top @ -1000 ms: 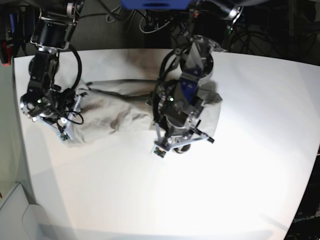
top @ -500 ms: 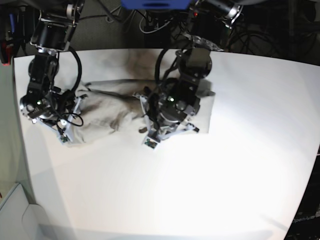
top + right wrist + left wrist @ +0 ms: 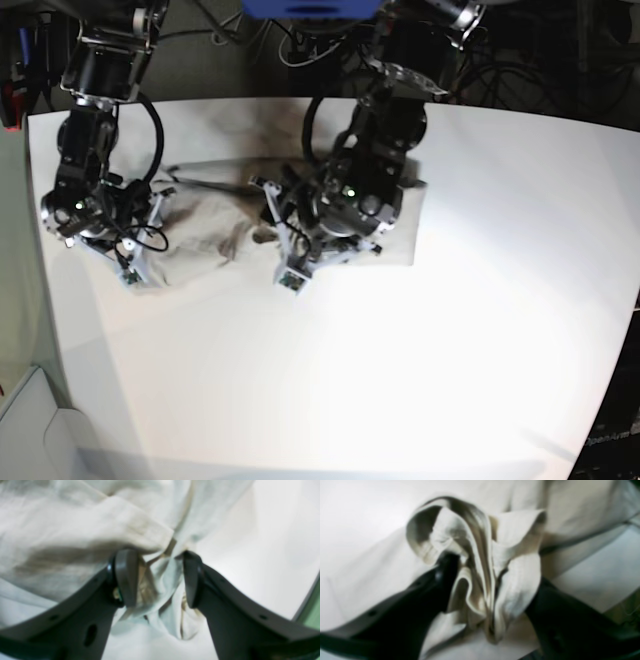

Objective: Layout the t-shirt on the table in an organized manner, then fold the t-shirt properly
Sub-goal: 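Grasp the strip's middle with the left gripper and lift it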

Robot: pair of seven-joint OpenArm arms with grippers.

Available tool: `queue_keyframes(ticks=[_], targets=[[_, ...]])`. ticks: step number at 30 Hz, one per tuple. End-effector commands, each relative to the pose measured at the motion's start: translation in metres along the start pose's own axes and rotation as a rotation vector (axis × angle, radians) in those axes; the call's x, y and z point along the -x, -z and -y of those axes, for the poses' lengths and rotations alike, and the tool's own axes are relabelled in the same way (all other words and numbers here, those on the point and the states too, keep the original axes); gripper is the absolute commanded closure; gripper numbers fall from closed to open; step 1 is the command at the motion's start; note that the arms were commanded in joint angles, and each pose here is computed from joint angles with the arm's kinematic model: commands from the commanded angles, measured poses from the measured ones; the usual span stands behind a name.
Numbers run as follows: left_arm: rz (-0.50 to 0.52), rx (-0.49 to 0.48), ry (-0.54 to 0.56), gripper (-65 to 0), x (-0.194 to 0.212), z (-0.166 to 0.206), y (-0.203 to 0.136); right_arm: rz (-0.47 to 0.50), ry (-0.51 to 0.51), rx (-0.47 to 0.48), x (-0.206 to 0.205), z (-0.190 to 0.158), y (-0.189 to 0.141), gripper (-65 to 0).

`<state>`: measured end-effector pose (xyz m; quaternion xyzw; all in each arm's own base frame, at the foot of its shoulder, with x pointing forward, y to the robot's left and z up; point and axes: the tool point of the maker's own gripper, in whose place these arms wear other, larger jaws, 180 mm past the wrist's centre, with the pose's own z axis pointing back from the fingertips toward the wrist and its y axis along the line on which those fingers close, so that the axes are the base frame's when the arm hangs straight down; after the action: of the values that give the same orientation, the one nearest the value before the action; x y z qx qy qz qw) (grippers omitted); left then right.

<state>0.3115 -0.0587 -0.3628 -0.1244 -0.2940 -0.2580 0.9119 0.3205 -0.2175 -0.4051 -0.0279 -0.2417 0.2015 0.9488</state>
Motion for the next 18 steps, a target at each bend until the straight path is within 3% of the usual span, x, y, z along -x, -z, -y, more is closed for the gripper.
queue_keyframes(ticks=[1,8,18], targets=[[0.104,0.017,-0.006,-31.1,-0.029,0.004,-0.009,0.034,-0.019,0.02,-0.012,0.008,-0.006,-29.8],[0.361,0.144,-0.066,-31.1,-0.073,0.026,-0.043,0.029,-0.067,0.006,-0.017,-0.001,-0.004,-29.8],[0.33,0.124,-0.062,-31.1,-0.06,0.016,-0.035,0.034,-0.07,0.004,-0.019,-0.002,-0.004,-29.8]])
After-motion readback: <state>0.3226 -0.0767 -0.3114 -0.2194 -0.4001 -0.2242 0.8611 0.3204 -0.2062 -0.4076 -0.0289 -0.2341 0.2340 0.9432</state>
